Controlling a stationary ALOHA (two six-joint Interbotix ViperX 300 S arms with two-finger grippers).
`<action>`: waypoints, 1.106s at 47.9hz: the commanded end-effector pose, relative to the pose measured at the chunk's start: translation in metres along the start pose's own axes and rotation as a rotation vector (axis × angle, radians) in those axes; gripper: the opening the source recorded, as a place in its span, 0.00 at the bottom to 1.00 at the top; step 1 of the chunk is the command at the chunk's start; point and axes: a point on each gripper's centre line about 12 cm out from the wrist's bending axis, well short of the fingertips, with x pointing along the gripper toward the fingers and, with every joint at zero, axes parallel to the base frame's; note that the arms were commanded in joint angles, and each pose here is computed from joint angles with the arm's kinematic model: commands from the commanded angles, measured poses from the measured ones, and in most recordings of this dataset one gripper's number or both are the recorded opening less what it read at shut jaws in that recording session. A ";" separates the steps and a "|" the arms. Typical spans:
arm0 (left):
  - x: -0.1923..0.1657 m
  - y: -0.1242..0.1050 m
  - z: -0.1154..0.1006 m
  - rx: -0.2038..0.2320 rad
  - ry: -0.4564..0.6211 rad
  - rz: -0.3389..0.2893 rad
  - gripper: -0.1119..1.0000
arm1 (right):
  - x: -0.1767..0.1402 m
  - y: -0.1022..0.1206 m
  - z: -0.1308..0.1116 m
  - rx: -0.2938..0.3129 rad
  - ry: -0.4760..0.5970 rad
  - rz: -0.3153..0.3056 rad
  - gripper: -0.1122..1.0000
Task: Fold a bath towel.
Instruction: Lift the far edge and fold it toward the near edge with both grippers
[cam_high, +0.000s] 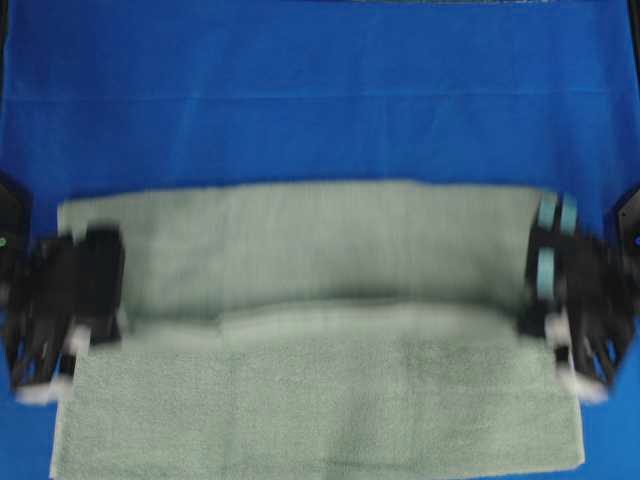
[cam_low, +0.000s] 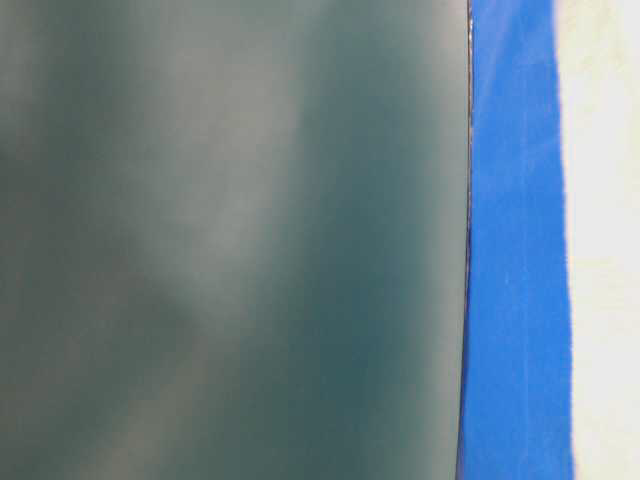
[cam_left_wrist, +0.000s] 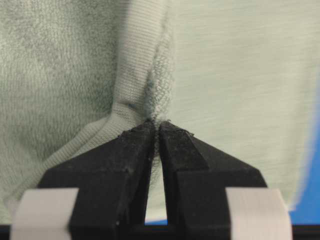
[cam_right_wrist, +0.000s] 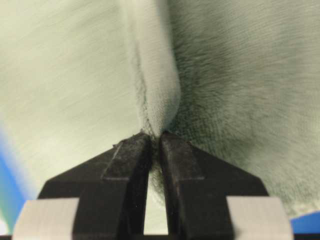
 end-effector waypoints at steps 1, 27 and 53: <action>0.009 -0.038 0.000 0.031 0.003 -0.092 0.13 | 0.006 0.035 -0.007 -0.032 0.007 0.081 0.19; 0.064 -0.126 -0.027 0.162 0.165 -0.155 0.13 | 0.069 0.132 -0.046 -0.001 0.170 0.059 0.19; 0.083 -0.100 -0.027 0.107 0.195 -0.077 0.35 | 0.076 0.110 -0.039 0.065 0.184 -0.073 0.20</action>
